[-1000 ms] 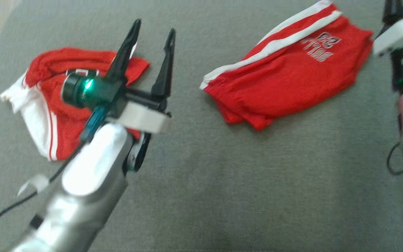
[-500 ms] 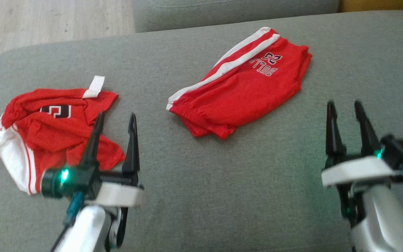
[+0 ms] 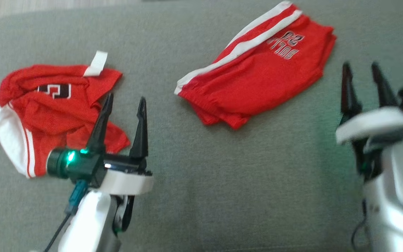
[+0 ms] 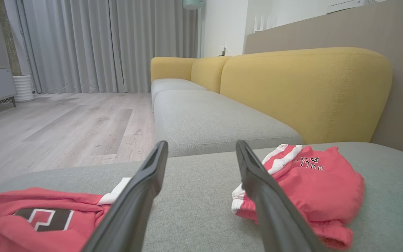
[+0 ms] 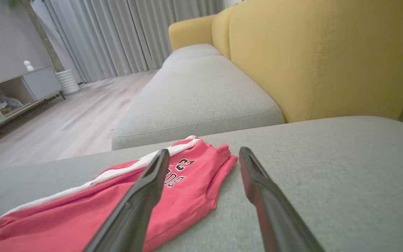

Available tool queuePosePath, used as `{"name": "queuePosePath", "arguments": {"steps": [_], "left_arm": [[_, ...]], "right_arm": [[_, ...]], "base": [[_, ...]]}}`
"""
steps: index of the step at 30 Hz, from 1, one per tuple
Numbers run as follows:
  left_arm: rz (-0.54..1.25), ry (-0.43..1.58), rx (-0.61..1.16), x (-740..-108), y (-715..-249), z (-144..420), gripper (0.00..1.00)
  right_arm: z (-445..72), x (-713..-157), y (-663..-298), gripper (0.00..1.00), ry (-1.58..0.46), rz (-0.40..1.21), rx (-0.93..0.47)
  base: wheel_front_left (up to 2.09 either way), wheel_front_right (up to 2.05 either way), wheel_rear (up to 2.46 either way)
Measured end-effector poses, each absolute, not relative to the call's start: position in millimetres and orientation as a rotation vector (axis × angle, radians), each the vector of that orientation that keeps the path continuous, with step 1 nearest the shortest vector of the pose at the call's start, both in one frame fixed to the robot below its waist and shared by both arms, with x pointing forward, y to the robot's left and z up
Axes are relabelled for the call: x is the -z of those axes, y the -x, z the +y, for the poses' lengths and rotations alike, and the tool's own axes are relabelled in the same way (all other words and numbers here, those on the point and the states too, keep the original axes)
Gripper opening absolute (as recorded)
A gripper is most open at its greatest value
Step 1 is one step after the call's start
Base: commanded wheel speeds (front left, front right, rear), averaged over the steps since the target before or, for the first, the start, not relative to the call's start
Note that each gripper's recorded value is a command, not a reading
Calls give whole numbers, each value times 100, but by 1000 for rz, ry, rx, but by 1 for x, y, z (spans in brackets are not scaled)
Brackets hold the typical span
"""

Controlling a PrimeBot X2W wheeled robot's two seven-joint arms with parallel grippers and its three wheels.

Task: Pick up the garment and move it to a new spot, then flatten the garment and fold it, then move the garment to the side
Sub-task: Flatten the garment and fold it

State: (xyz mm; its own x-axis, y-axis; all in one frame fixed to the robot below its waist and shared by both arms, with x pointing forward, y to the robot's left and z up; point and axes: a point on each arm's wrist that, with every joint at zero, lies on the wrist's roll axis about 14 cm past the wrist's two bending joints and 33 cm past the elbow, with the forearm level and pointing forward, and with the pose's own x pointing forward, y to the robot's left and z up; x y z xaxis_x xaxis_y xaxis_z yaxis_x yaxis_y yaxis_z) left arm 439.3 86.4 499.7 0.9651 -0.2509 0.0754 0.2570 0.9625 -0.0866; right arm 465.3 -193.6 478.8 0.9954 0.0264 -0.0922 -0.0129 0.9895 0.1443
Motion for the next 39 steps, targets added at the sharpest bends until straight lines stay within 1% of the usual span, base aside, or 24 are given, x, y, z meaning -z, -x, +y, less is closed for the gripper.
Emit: {"name": "queuePosePath", "arguments": {"steps": [6,9,12,15,18,22,27,28,29,34,39], "left_arm": [[-29,98,255,-482,-457,90,100],[-10,97,233,-473,-462,99,100],[9,93,202,-465,-466,110,100],[35,84,175,-455,-464,121,100],[55,76,151,-448,-462,131,100],[60,69,133,-445,-465,139,100],[71,74,135,-439,-467,137,100],[72,76,138,-439,-468,135,100],[71,78,141,-439,-468,134,100],[48,84,154,-446,-472,129,100],[16,86,155,-460,-473,127,100]], "right_arm": [[-216,-450,-531,100,-102,298,29],[-228,-429,-556,100,-79,411,60],[-225,-411,-577,100,-31,484,51],[-212,-386,-588,100,-7,567,24],[-208,-359,-586,100,41,664,5],[-219,-357,-600,100,134,695,13],[-221,-353,-605,100,184,733,10],[-221,-353,-606,29,182,736,9],[-221,-354,-606,0,182,736,8],[-217,-360,-603,0,162,693,0],[-239,-368,-585,0,109,661,51]], "base": [[0,0,0],[0,0,0],[0,0,0],[0,0,0],[0,0,0],[0,0,0],[0,0,0],[0,0,0],[0,0,0],[0,0,0],[0,0,0]]}}
